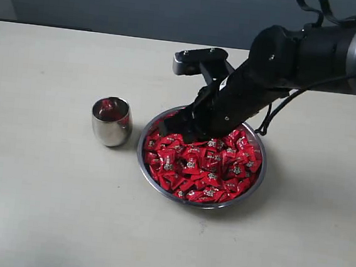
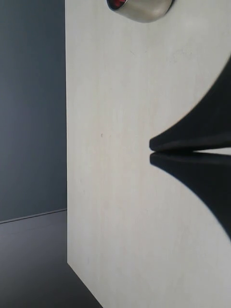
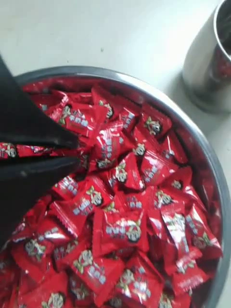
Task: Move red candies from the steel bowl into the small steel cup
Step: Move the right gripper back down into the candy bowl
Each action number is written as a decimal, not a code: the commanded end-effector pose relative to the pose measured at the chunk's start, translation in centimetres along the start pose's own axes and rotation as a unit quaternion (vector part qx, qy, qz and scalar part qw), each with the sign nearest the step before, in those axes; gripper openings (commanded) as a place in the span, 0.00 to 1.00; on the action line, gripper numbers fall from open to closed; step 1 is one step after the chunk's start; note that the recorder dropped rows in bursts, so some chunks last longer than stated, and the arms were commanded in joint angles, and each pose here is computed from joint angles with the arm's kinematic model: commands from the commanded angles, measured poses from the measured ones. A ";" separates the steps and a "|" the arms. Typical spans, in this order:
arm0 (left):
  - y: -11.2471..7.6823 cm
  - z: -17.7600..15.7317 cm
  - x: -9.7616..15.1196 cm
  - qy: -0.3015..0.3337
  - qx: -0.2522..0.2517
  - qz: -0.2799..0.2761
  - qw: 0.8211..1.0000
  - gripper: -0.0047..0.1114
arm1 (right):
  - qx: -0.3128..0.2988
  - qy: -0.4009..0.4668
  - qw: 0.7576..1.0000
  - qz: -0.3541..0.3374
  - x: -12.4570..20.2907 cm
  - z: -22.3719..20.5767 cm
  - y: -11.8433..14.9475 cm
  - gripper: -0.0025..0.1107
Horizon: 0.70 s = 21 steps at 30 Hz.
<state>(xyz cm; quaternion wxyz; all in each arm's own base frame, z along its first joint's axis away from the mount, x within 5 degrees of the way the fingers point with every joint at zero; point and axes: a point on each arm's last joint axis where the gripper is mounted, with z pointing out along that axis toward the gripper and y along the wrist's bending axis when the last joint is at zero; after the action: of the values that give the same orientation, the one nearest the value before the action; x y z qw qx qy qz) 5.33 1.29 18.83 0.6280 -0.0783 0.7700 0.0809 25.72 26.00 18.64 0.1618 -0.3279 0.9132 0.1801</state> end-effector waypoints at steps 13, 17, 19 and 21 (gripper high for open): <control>0.0 0.0 0.1 -0.001 -0.001 -0.001 1.000 0.04 | -0.044 0.033 0.998 0.036 0.7 1.1 0.6 0.43; 0.0 0.0 0.1 -0.001 -0.001 -0.001 1.000 0.04 | -0.043 0.035 0.998 0.037 0.7 1.4 0.5 0.44; 0.0 0.0 0.1 -0.001 -0.001 -0.001 1.000 0.04 | -0.046 0.037 0.997 0.043 0.8 1.6 0.5 0.44; 0.0 0.0 0.1 -0.001 -0.001 -0.001 1.000 0.04 | -0.047 0.041 0.997 0.047 0.9 2.1 0.6 0.44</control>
<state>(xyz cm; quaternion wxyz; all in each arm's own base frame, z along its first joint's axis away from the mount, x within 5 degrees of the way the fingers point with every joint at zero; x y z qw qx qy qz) 5.33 1.29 18.83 0.6280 -0.0783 0.7700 0.0809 25.11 26.70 17.15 0.1052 -0.3000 0.9232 0.2160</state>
